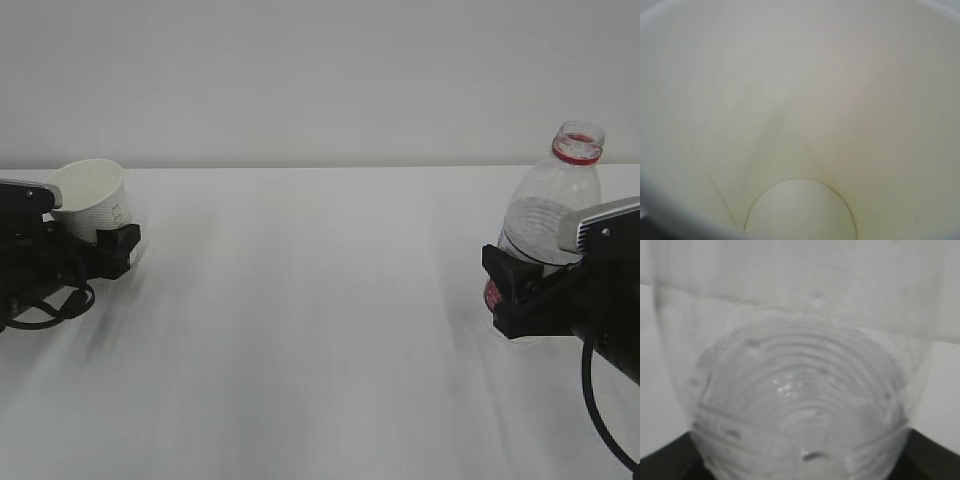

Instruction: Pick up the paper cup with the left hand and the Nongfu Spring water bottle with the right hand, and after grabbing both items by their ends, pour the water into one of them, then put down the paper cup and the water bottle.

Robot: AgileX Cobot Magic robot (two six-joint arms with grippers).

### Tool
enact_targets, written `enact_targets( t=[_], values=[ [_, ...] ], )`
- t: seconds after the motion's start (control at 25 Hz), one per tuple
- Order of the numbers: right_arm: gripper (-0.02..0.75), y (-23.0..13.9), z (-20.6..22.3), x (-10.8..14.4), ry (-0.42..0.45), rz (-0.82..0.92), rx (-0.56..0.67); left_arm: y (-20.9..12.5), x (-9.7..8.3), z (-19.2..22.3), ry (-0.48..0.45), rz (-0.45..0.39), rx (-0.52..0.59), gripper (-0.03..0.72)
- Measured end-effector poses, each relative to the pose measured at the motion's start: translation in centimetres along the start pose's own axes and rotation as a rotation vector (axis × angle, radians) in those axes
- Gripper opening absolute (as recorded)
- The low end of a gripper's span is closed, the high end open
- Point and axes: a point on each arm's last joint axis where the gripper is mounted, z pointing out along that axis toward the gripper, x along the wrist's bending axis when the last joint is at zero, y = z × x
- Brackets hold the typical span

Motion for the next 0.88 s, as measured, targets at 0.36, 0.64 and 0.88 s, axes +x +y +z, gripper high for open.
enact_targets(
  t=[0.36,0.64,0.88],
  values=[
    [0.514,0.0,0.0,0.0,0.000,0.000,0.000,1.0,-1.5,-2.2,-0.125,0.046,0.000,0.574],
    [0.514,0.0,0.0,0.0,0.000,0.000,0.000,0.3,-2.7,-5.3,-0.202,0.021,0.005,0.573],
    [0.514,0.0,0.0,0.0,0.003,-0.002,0.000,-1.2,-3.8,-7.9,-0.272,0.000,0.089,0.573]
  ],
)
